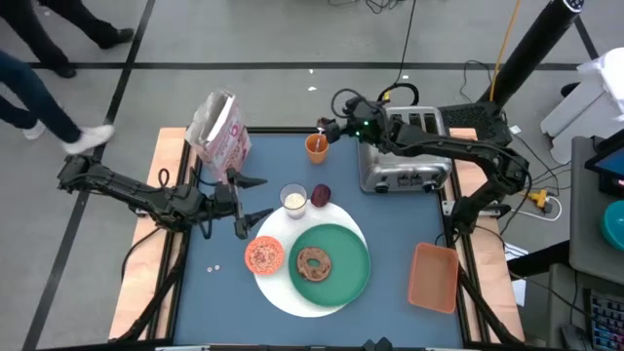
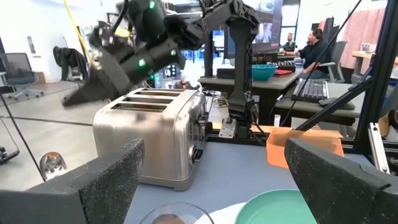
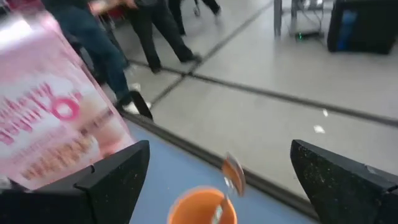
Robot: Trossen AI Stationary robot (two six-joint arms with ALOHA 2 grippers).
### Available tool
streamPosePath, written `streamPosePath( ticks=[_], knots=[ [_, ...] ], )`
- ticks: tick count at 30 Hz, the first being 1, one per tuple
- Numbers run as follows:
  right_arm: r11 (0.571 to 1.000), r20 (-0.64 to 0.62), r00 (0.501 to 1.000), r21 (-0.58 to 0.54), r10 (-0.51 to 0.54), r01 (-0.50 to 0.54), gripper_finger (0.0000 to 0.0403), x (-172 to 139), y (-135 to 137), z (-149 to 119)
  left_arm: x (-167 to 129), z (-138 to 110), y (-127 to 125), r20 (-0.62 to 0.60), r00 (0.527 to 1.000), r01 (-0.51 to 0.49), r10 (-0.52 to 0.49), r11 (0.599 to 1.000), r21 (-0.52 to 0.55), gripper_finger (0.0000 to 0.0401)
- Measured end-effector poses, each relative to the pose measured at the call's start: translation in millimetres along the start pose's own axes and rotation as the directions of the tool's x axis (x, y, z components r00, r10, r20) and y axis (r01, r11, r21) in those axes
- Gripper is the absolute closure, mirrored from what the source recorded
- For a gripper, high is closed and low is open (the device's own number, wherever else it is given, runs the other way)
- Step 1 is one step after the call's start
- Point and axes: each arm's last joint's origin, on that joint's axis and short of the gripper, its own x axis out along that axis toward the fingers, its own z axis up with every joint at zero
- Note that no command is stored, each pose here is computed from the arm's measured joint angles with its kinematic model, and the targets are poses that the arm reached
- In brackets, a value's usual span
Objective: Arrange a breakfast setting
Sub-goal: Put the blue spoon on the left side of the orange bowl
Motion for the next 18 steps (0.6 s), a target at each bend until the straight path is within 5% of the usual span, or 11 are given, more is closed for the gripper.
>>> streamPosePath(
  ticks=[18],
  knots=[
    [0.999,-0.183,0.983,0.04,-0.023,0.031,0.0023,46,-2,-51,0,0,0,0.0,1.0,0.0,0.0,1.0,-0.003,0.0009]
  ],
)
